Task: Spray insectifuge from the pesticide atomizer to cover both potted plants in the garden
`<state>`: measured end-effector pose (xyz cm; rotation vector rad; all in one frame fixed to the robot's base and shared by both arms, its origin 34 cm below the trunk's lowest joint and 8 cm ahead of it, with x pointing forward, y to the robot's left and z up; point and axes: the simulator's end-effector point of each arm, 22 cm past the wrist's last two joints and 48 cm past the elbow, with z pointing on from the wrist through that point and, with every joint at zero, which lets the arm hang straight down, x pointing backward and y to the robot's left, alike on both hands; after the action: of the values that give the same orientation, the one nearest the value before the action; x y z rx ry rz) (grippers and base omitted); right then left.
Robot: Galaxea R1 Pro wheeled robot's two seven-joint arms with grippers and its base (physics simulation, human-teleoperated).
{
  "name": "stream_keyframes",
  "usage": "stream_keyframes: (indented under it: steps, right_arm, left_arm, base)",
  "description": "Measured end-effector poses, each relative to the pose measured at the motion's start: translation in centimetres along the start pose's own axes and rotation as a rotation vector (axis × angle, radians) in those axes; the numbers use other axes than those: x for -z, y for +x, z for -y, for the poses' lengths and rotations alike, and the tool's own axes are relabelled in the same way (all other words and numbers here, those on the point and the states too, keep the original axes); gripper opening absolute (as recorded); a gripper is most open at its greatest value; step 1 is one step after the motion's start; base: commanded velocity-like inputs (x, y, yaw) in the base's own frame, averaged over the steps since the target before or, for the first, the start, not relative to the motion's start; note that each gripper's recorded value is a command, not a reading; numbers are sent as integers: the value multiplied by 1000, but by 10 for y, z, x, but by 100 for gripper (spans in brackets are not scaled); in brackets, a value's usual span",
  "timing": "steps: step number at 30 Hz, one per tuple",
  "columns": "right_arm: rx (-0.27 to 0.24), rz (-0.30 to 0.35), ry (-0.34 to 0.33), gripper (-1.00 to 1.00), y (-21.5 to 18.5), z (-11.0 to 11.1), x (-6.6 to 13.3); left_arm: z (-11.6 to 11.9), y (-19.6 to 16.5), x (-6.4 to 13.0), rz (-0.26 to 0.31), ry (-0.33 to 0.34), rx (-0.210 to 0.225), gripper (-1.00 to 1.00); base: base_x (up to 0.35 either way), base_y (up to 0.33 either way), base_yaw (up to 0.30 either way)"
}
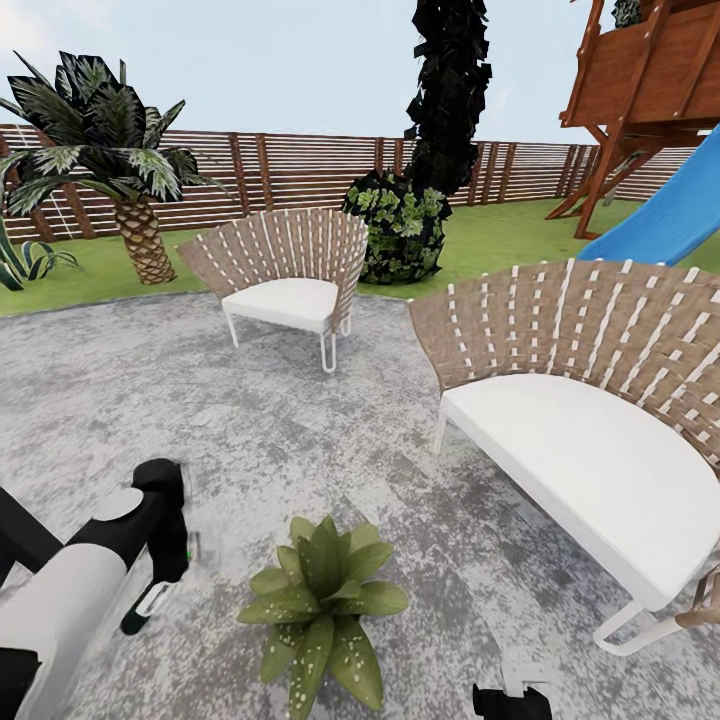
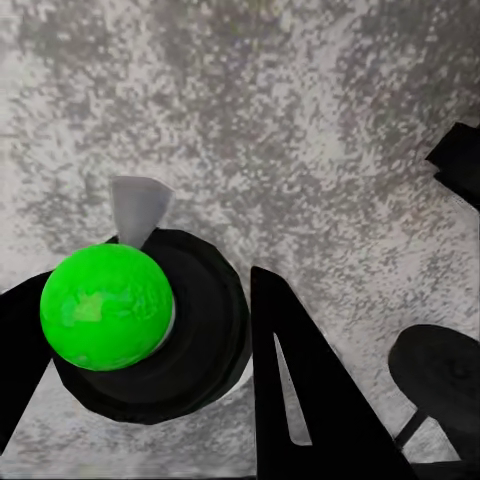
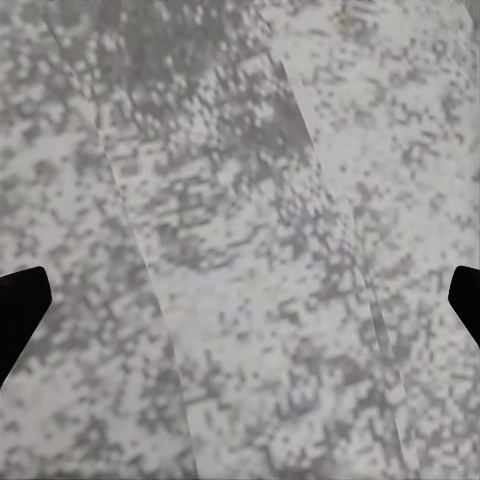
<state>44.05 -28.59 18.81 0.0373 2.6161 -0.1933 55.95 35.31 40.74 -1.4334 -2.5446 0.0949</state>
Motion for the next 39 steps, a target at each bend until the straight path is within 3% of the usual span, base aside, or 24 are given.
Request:
stream_keyframes:
  steps: [4, 9, 15, 18, 22, 29, 32, 34, 36, 39]
  right_arm:
    - [0, -1, 0, 100, 0, 0, 0]
    - [0, -1, 0, 100, 0, 0, 0]
    - [0, -1, 0, 100, 0, 0, 0]
    - [0, -1, 0, 100, 0, 0, 0]
    - [0, -1, 0, 100, 0, 0, 0]
    - [0, -1, 0, 100, 0, 0, 0]
    - [0, -1, 0, 100, 0, 0, 0]
    - [0, -1, 0, 100, 0, 0, 0]
    - [-1, -1, 0, 100, 0, 0, 0]
    - [-1, -1, 3, 100, 0, 1, 0]
  left_arm:
    - [-2, 10, -2, -15, 3, 11, -100]
    - [22, -23, -12, 9, 32, -33, -100]
    - [9, -52, 16, 43, -30, 4, -100]
    - [-2, -43, 23, 0, -73, 8, -100]
    - [-5, -25, 16, -53, -83, 20, -100]
    - [-21, 13, 16, -82, -90, 67, -100]
    - [-15, -6, 18, -40, -81, 50, -100]
    - [-1, -41, 20, 5, -70, 3, -100]
    - [10, -85, 36, 68, -95, -56, -100]
    - [13, -106, 50, 101, -123, -83, -100]
  base:
    - [0, 0, 0]
    - [0, 0, 0]
    - [0, 0, 0]
    - [0, 0, 0]
    - [0, 0, 0]
    - [0, 0, 0]
    - [0, 0, 0]
    - [0, 0, 0]
    - [0, 0, 0]
    - [0, 0, 0]
